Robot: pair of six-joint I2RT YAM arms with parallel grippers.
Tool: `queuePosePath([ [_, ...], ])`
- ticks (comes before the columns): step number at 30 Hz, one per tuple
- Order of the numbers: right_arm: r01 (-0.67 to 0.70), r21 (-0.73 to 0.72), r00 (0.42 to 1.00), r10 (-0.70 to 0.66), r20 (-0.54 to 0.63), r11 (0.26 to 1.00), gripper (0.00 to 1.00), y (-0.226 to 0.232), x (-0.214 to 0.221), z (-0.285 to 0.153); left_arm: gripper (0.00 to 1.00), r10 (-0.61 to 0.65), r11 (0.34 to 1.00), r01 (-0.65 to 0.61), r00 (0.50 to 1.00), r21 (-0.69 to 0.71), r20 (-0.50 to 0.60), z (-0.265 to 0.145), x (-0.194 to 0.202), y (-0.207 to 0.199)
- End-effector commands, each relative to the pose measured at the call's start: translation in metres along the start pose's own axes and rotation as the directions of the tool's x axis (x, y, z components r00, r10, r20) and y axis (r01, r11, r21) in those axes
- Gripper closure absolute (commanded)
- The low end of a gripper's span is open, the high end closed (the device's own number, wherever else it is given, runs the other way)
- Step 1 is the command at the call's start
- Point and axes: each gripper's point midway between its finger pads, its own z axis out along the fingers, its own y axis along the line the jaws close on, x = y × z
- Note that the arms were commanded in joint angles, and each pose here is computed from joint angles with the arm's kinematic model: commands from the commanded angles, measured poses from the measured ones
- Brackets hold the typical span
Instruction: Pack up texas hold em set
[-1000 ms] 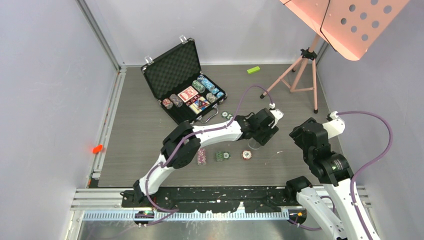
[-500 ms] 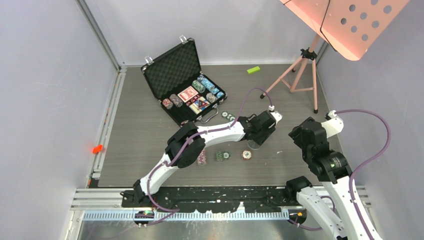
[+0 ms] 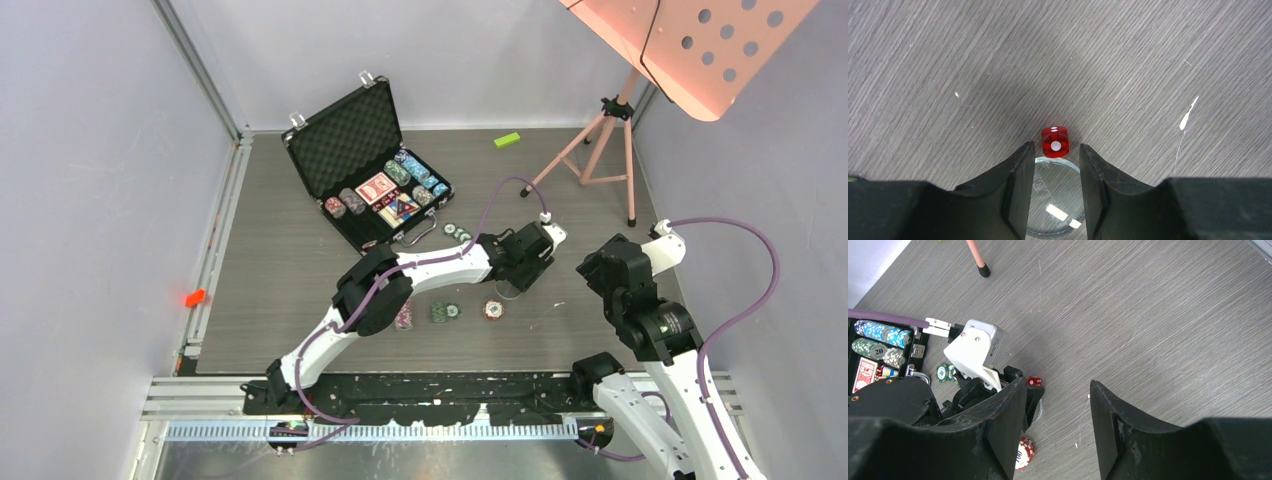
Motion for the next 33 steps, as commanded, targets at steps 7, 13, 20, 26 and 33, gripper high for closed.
queuePosePath([
  [7, -0.01, -0.008, 1.0, 0.01, 0.029, 1.0, 0.44, 0.005, -0.012, -0.003, 0.62, 0.004, 1.0, -0.006, 0.997, 0.028, 0.077, 0.0, -0.027, -0.01],
  [13, -0.009, -0.009, 1.0, 0.009, 0.025, 1.0, 0.44, 0.005, -0.011, -0.002, 0.68, 0.008, 1.0, -0.01, 0.996, 0.025, 0.086, -0.002, -0.03, -0.009],
  [20, -0.004, -0.009, 1.0, 0.005, 0.019, 1.0, 0.44, 0.006, -0.01, -0.002, 0.56, 0.016, 1.0, -0.017, 0.995, 0.016, 0.097, -0.008, -0.035, -0.008],
  [26, -0.003, -0.007, 1.0, 0.004, 0.017, 1.0, 0.44, 0.006, -0.009, -0.001, 0.68, 0.019, 1.0, -0.021, 0.996, 0.015, 0.086, -0.005, -0.031, -0.007],
  [33, -0.005, -0.009, 1.0, 0.005, 0.019, 1.0, 0.44, 0.006, -0.01, -0.002, 0.76, 0.021, 1.0, -0.018, 0.993, -0.022, 0.115, -0.019, -0.042, 0.0],
])
